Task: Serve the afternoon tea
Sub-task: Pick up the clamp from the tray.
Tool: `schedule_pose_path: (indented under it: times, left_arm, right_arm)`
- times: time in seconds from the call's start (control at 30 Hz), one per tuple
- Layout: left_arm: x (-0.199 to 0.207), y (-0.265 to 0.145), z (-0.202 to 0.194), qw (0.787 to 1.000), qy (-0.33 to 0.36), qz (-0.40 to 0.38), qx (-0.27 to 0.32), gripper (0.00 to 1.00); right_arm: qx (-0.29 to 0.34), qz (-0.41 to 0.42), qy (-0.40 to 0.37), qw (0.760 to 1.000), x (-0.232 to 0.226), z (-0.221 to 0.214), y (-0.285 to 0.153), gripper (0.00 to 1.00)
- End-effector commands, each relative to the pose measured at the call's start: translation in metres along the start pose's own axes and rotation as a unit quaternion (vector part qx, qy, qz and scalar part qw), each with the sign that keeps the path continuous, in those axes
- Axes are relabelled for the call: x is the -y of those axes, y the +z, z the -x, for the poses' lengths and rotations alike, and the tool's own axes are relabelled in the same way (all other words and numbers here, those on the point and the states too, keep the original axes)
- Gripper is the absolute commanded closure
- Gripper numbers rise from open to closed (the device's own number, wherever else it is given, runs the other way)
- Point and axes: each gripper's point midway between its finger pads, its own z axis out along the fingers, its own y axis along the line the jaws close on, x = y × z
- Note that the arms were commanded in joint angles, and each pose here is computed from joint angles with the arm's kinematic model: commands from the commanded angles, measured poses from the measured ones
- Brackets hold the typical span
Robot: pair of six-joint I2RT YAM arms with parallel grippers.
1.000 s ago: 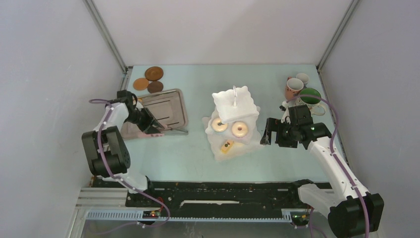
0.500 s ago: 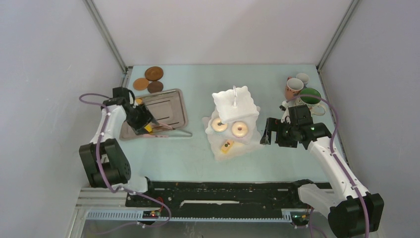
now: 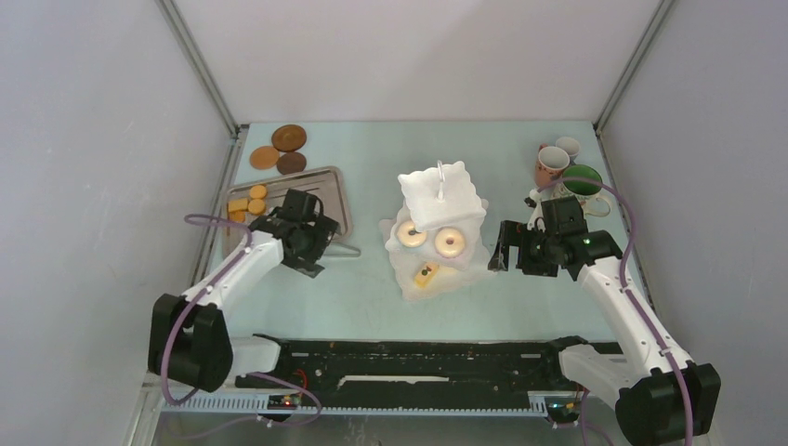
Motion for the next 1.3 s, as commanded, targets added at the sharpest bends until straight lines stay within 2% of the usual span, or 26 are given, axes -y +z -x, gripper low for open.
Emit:
schedule_pose_path:
  times: [0.0, 0.27, 0.37, 0.6, 0.77, 1.27]
  left_arm:
    - [0.035, 0.01, 0.034, 0.983, -0.143, -0.019, 0.114, 0.0]
    - [0.027, 0.041, 0.034, 0.968, -0.197, 0.059, 0.144, 0.02]
    - [0.019, 0.05, 0.031, 0.962, -0.214, 0.087, 0.149, 0.07]
    - [0.018, 0.067, 0.026, 0.958, -0.227, 0.096, 0.147, 0.09]
    - [0.014, 0.075, 0.023, 0.956, -0.234, 0.106, 0.142, 0.17]
    - [0.011, 0.083, 0.025, 0.962, -0.183, 0.146, 0.138, 0.33]
  right_arm:
    - [0.022, 0.009, -0.01, 1.0, -0.004, 0.007, -0.004, 0.02]
    - [0.027, 0.013, -0.018, 0.999, -0.007, 0.006, -0.007, 0.02]
    - [0.027, 0.013, -0.018, 0.999, -0.008, 0.006, -0.007, 0.02]
    - [0.028, 0.014, -0.02, 0.999, -0.008, 0.005, -0.007, 0.02]
    - [0.027, 0.013, -0.02, 0.999, -0.008, 0.006, -0.007, 0.02]
    - [0.028, 0.014, -0.021, 0.999, -0.009, 0.006, -0.007, 0.03]
